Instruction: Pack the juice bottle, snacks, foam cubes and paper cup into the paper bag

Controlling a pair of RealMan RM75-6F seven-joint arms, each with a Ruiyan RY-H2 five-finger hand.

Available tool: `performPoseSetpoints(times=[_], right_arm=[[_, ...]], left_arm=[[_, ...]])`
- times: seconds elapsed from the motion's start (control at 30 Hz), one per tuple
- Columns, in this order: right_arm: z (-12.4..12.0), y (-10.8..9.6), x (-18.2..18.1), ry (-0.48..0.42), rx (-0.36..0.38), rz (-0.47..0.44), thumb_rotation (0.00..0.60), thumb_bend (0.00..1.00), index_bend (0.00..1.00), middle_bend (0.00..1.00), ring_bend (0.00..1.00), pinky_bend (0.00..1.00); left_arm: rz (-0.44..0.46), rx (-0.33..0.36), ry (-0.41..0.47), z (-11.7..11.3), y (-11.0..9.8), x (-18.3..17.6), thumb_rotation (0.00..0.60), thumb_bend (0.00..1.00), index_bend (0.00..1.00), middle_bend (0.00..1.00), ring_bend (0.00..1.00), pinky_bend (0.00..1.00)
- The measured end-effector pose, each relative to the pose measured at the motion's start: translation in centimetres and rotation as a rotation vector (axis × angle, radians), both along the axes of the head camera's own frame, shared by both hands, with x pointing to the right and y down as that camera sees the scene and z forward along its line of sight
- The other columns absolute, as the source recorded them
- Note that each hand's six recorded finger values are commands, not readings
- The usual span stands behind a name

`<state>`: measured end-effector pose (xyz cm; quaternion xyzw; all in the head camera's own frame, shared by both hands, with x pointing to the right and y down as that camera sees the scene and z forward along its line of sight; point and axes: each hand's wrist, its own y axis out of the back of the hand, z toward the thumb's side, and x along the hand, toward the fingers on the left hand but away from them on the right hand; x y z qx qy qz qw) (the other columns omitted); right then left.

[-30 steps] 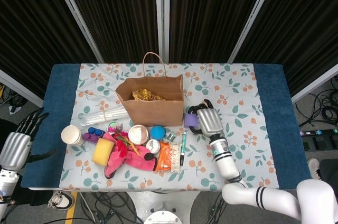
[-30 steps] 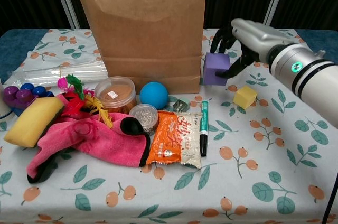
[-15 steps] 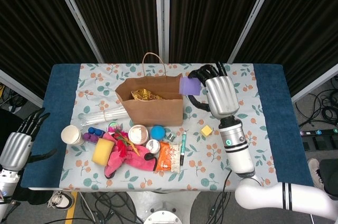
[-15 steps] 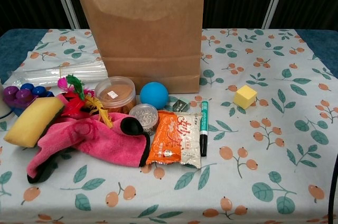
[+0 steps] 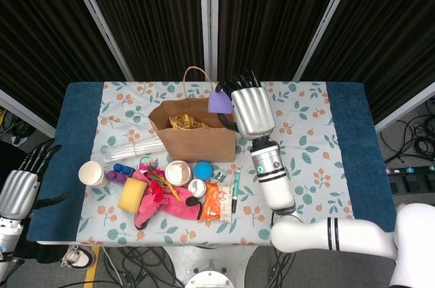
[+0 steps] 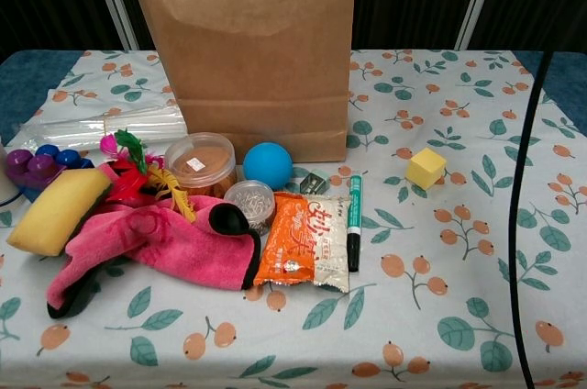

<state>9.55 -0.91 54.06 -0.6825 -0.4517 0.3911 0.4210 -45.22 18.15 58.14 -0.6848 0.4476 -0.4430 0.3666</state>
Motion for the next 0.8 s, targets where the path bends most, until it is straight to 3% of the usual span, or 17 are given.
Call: performPoseSetpoints(times=[0.13,0.23,0.6,0.7,0.8], right_arm=[[1.3,0.0,-1.5,0.025,-0.076,-0.020,0.600,0.01,0.12,0.24,0.02,0.00],[1.5,0.1,-2.5,0.026,-0.097,-0.054,0.600,0.00,0.07,0.20,0.00,0.00],[-0.8,0.7,-0.2,0.003,-0.018,-0.055,0.600,0.00,0.06,0.23,0.03,0.00],[-1.4,1.4,3.0,0.034,0.016,-0.024,0.600,0.00,0.08,0.26,0.08,0.00],[-0.9,2.3,6.6,0.081,0.005,0.020,0.600,0.00,0.14,0.31,0.14,0.00]], left_arm=[[-0.014,0.004,-0.002,-0.1,0.0,-0.4,0.600,0.09,0.13,0.10,0.06,0.16],[-0.013,0.000,-0.003,0.0,0.0,-0.5,0.600,0.09,0.13,0.10,0.06,0.16],[-0.003,0.002,0.003,0.0,0.0,0.0,0.600,0.09,0.13,0.10,0.06,0.16],[0.006,-0.002,0.006,0.1,0.0,0.2,0.600,0.09,0.13,0.10,0.06,0.16],[0.011,-0.005,0.012,0.3,-0.1,0.6,0.600,0.09,0.13,0.10,0.06,0.16]])
